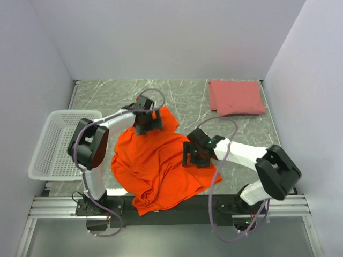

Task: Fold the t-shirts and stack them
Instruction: Flatten the tshirt out

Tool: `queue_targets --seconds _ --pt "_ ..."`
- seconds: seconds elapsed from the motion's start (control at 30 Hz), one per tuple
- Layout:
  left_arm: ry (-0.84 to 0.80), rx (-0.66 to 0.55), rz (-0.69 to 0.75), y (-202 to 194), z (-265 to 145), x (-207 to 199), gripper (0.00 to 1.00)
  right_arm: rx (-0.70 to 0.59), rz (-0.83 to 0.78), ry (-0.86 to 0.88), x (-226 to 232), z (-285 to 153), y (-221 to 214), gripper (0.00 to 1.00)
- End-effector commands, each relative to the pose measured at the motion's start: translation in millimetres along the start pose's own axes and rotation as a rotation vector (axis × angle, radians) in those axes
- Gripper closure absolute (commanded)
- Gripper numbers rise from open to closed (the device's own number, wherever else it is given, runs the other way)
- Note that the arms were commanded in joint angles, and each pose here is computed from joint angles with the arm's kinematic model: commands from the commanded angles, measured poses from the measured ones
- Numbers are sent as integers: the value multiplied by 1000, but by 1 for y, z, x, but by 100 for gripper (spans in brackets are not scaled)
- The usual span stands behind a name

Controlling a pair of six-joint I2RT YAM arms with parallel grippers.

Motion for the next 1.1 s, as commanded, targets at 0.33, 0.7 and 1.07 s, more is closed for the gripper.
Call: queue_targets --seconds 0.33,0.7,1.07 --pt "90 63 -246 -99 -53 103 1 -111 -179 -198 -23 26 130 15" --pt "-128 -31 -194 -92 -134 70 1 -301 -189 -207 -30 -38 163 15" --pt "68 -328 -69 91 -82 2 1 -423 128 -178 -83 -79 116 14"
Point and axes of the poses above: each gripper's point midway between its finger pads, its own z axis out along the fingers, its own x axis along the line the jaws close on, y = z × x, the point moved 5 cm from there along -z, back along the fingers, and after that the axes turned 9 degrees about -z, right-handed, at the moved point
